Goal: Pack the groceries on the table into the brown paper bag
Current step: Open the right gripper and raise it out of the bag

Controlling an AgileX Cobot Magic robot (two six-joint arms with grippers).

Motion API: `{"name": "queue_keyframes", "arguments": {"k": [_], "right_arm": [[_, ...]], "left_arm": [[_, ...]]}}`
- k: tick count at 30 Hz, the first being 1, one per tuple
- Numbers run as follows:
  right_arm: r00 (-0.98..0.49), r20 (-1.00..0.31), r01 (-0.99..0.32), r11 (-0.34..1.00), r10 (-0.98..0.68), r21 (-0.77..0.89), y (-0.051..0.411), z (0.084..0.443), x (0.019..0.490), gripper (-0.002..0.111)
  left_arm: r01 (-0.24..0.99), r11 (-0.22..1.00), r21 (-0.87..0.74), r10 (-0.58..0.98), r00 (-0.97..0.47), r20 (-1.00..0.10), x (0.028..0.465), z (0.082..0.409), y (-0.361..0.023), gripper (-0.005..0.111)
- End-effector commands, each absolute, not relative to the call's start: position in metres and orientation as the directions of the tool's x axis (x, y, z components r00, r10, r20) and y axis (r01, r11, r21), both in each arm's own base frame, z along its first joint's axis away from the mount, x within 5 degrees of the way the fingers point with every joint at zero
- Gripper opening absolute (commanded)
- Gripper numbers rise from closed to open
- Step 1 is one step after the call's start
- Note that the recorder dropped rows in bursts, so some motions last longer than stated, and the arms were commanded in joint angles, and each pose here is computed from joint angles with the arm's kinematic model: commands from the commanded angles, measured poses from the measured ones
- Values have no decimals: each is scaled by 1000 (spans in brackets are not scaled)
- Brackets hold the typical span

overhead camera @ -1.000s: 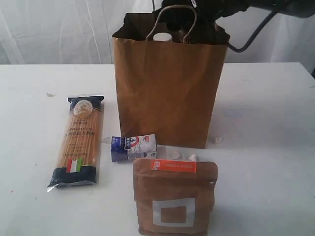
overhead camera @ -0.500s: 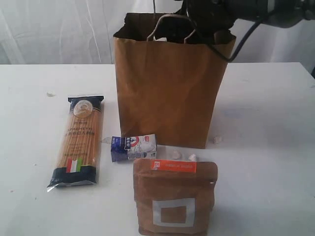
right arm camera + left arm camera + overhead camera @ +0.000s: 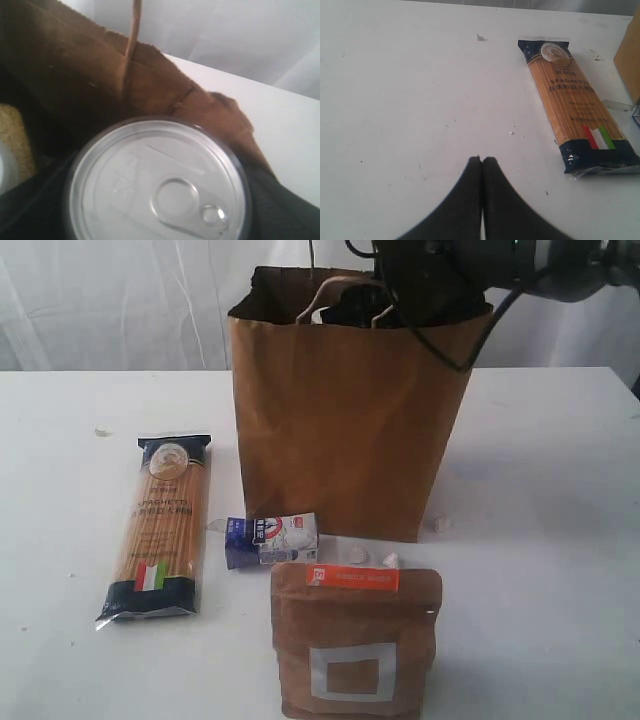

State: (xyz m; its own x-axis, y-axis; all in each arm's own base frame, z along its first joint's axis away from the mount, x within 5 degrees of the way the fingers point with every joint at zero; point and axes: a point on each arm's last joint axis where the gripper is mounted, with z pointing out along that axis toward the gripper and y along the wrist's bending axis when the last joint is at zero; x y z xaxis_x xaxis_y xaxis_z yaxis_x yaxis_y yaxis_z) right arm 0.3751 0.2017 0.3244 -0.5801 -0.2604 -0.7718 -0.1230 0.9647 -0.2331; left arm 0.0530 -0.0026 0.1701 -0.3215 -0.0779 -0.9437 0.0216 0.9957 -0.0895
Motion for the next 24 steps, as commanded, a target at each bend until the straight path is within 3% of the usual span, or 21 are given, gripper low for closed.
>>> {"name": "queue_keyframes", "arguments": {"k": [1, 10, 15, 24], "right_arm": [[-565, -781, -109, 962, -266, -249, 196, 331, 376, 64], [-592, -766, -96, 965, -252, -243, 194, 329, 375, 65], [-590, -736, -142, 940, -333, -311, 194, 327, 375, 66], [-588, -724, -159, 929, -361, -335, 194, 327, 375, 88]], "left_arm": [[28, 996, -89, -76, -315, -946, 53, 170, -3, 0], [28, 996, -89, -76, -315, -946, 53, 170, -3, 0], [28, 996, -89, -76, -315, -946, 53, 170, -3, 0], [28, 996, -89, -76, -315, -946, 53, 170, -3, 0]]}}
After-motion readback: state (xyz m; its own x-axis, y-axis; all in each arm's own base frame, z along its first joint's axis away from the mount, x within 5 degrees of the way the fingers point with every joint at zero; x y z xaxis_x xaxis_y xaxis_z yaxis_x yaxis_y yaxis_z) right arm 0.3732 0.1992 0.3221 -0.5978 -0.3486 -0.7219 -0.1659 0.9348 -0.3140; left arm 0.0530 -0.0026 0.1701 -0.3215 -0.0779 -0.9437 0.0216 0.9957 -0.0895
